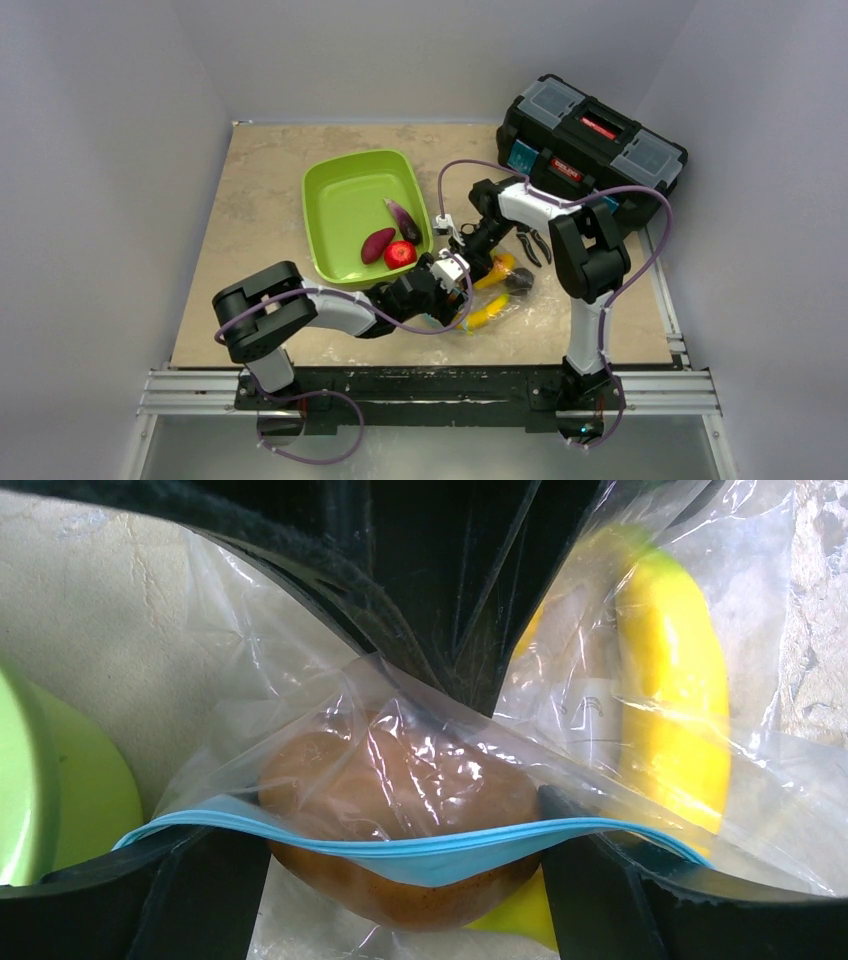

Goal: Open the zip-top bag and remove the fake food
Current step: Pick up the fake vegetable from the zipper food storage bag.

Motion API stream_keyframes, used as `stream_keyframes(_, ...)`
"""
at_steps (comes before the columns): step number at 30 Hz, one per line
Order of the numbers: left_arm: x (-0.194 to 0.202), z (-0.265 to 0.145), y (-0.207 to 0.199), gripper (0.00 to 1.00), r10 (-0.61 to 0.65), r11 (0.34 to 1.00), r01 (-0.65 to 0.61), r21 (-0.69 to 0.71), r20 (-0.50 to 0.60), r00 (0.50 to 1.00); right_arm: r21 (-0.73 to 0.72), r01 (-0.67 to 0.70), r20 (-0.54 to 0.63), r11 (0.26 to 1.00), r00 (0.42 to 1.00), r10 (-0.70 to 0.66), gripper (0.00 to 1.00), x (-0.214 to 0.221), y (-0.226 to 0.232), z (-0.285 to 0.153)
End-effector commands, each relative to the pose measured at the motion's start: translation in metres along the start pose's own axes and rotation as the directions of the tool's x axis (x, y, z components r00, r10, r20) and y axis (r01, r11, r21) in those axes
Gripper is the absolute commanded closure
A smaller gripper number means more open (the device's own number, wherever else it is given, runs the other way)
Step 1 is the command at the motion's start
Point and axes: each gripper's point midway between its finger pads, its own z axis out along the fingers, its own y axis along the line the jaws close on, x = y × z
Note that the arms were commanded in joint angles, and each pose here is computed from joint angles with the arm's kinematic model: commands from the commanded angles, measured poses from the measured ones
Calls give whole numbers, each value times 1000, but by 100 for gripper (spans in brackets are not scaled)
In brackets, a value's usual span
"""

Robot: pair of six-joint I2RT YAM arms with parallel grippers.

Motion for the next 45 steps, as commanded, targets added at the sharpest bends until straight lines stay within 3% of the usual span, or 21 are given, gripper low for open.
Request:
stream_keyframes(1, -12, 7, -3, 56, 12, 1000, -13, 13, 19, 1000, -105, 35, 71, 994, 997, -28, 89, -12, 15, 29)
stream_keyframes(9, -24, -17, -11, 85, 15, 996, -21, 85, 73, 997, -53, 43, 76, 998, 996, -39, 89, -8, 10, 16)
stream_keyframes(13, -35, -33, -15, 92, -17, 991, 2, 134, 116, 993, -20, 45, 88, 999, 995, -43, 89, -6, 6, 7)
stream_keyframes(26, -29, -67, -18, 98, -132, 960, 97, 263, 119, 984, 22, 89, 84, 996, 992, -90, 88, 0, 10, 1)
stream_keyframes(37, -32, -100, -27, 100, -125, 934, 62, 352, 160, 979, 7, 158, 110, 987, 981, -158, 86, -5, 24, -3)
stream_keyframes(45, -35, -124, -18, 100, -96, 939, 32, 342, 170, 981, 13, 205, 121, 979, 971, -205, 76, -5, 32, -6)
